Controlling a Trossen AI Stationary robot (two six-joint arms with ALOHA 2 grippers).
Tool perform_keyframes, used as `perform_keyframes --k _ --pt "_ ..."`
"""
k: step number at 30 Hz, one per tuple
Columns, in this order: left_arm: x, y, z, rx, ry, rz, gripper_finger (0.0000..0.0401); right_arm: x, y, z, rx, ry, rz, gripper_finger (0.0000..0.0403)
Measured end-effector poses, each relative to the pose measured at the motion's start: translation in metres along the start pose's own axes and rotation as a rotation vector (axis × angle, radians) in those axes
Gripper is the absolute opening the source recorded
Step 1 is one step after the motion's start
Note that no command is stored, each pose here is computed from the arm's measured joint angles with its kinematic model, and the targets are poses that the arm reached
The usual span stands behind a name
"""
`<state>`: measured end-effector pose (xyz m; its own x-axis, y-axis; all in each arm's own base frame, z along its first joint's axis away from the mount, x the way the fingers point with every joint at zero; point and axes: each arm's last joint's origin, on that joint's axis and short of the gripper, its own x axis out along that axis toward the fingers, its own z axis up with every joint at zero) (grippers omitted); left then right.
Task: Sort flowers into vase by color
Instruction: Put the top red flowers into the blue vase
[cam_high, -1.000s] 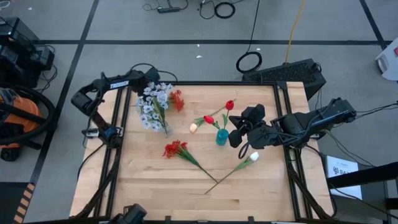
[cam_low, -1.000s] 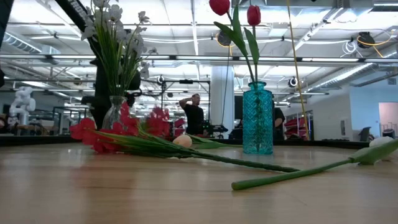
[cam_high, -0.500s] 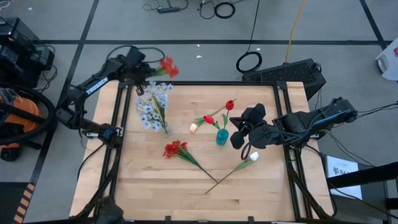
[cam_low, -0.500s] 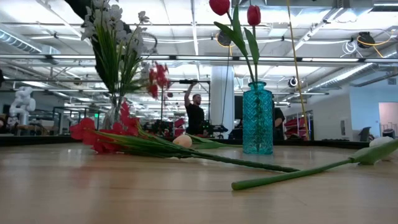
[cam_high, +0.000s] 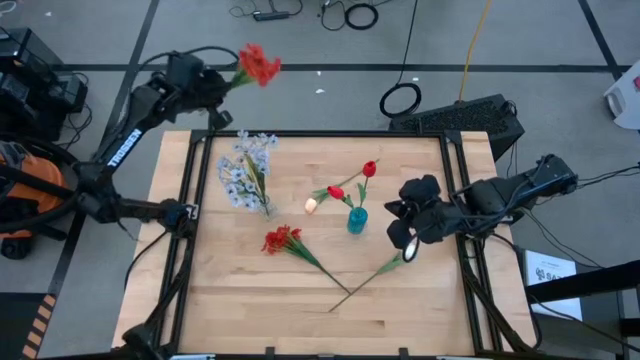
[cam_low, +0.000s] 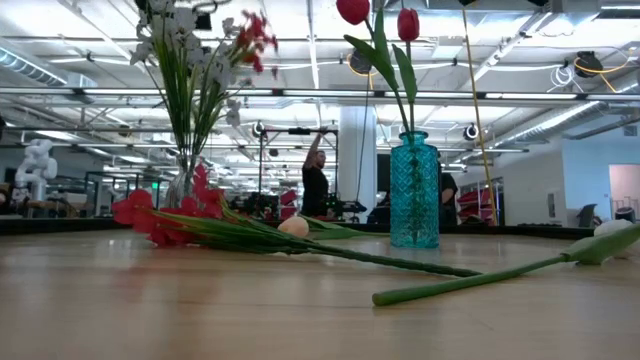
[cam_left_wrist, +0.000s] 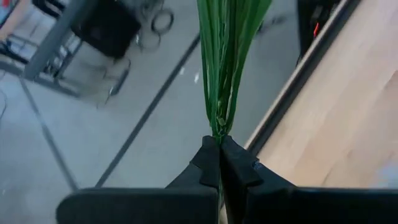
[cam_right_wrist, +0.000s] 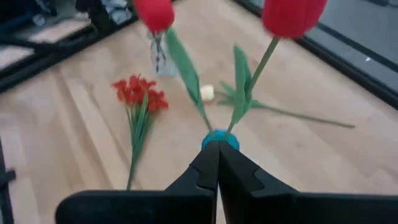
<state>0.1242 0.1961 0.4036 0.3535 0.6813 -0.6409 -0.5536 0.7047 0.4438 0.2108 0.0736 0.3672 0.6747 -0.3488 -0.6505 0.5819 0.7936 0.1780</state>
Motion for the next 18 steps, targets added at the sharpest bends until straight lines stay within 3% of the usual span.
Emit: perform_keyframes --k 8,18 --pt "-0.048 -0.014 0.034 0.018 -0.245 -0.076 0.0 0.008 -0.007 -0.028 -0.003 0.09 0.037 0.0" --pt "-0.089 -0.06 0.073 -0.039 -0.53 -0.276 0.0 0.022 -0.039 -0.082 0.171 0.052 0.389 0.0"
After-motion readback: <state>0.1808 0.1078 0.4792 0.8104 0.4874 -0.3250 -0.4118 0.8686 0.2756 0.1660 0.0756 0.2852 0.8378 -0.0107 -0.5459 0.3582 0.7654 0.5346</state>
